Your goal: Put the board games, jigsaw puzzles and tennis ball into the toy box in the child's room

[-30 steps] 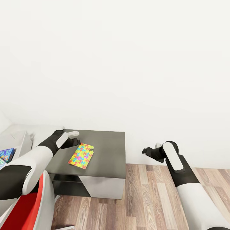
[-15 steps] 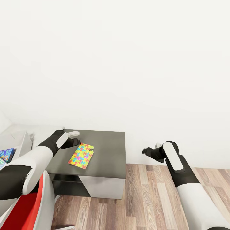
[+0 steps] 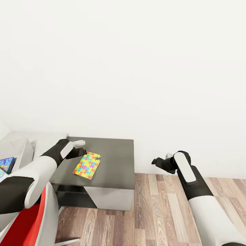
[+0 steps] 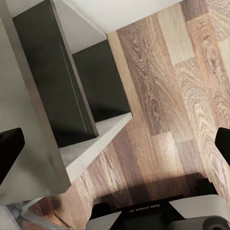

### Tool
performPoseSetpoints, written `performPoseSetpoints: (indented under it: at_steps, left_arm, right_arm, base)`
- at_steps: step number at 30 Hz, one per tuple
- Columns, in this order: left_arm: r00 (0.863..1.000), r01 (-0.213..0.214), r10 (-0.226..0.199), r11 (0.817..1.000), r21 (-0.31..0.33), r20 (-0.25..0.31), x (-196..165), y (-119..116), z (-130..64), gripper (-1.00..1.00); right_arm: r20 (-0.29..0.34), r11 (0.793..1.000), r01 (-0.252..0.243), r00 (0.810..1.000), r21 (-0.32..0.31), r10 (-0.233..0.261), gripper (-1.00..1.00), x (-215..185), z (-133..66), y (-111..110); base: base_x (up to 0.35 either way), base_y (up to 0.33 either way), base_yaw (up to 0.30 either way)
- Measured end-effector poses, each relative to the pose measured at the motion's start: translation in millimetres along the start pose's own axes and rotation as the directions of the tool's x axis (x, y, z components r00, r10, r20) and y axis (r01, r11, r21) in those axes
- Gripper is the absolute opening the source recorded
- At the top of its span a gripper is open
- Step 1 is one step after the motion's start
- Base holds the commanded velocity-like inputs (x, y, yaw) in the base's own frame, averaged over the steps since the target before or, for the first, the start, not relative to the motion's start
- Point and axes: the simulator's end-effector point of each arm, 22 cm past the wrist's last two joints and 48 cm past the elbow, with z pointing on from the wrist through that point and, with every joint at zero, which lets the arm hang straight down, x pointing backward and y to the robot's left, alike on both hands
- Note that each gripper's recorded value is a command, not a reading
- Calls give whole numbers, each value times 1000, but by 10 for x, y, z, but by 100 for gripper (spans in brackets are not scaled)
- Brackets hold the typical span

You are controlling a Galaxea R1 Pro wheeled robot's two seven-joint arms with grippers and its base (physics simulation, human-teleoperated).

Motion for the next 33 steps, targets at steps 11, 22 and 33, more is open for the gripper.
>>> performPoseSetpoints:
  at_steps: [11,22,33]
  left_arm:
    - [1000,-1,1,1000,-2,-18,71,0,103,100]
    - [999,-2,1,1000,-7,-34,142,14,205,100]
    - [999,-3,2,1000,-10,-51,218,21,307,100]
  right_arm:
    - [-16,1000,-2,1000,7,2,100,48,90,-32]
    - [-32,1000,-3,999,16,3,100,100,180,-67]
    - [-49,1000,-4,999,24,5,100,155,270,-105]
  base:
    - [0,0,0]
    - [0,0,0]
    - [0,0,0]
